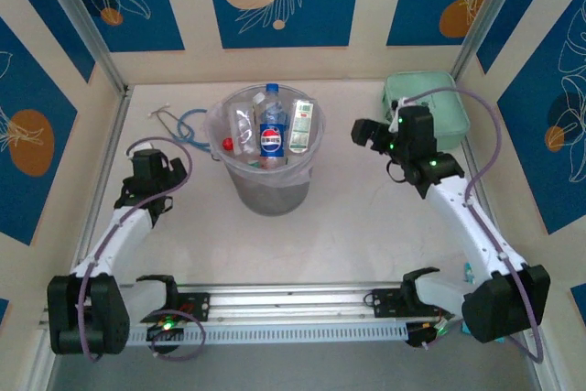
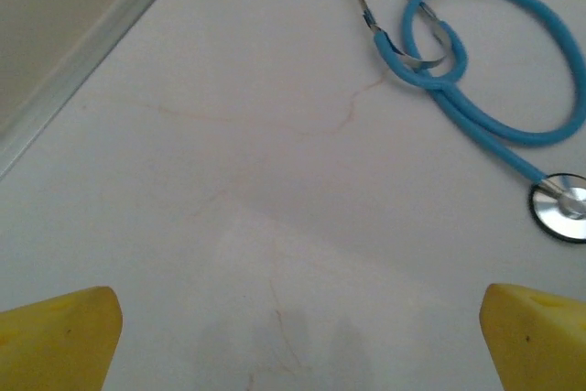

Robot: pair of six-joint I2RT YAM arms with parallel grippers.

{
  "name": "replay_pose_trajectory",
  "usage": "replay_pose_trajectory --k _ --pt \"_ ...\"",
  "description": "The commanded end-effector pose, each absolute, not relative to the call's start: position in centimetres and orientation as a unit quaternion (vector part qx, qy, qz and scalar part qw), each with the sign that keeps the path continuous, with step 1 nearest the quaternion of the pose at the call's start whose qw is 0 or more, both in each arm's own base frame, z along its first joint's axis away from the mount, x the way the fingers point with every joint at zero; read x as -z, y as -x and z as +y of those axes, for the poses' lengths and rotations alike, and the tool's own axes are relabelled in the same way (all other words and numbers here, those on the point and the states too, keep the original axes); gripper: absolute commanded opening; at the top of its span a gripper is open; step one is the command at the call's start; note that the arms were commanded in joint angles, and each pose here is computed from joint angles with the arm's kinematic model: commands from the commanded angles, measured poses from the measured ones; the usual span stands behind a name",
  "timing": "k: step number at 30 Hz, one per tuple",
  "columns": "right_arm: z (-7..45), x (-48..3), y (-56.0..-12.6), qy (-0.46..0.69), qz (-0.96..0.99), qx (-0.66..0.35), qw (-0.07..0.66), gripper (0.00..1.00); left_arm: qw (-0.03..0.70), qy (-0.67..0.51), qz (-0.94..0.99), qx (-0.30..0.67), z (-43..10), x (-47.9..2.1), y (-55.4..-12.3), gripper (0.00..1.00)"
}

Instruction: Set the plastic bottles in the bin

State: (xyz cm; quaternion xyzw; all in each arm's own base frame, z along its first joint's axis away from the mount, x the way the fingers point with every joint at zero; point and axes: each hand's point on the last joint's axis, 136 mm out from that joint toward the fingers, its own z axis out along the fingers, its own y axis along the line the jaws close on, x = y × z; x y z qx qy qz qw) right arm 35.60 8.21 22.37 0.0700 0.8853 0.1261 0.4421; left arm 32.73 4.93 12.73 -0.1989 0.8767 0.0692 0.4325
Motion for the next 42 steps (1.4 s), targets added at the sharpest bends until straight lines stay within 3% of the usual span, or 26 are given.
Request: replay_pose_trajectory --k 1,14,20,27,42 --pt "5.2 -17.9 -36.3 -0.019 0.891 0.000 0.455 0.99 0.470 0.173 0.861 -0.092 5.2 -12.7 -34.5 1.00" --pt "2.3 -11.2 -38.2 -0.026 0.863 0.019 0.504 0.99 0.512 0.114 0.847 -0.087 4.1 -10.0 -38.7 1.00" --pt "2.0 -11.6 -39.2 -0.026 0.832 -0.004 0.554 0.99 0.521 0.083 0.843 -0.100 3.3 -9.9 -40.4 1.00" --pt "0.9 -9.5 -39.7 -0.042 0.823 -0.029 0.565 0.99 0.547 0.009 0.827 -0.133 -0.1 -10.2 -40.6 1.00" --pt "0.6 -9.4 -39.5 -0.048 0.821 -0.034 0.568 0.99 0.580 0.002 0.809 -0.095 -0.7 -10.4 -39.5 1.00"
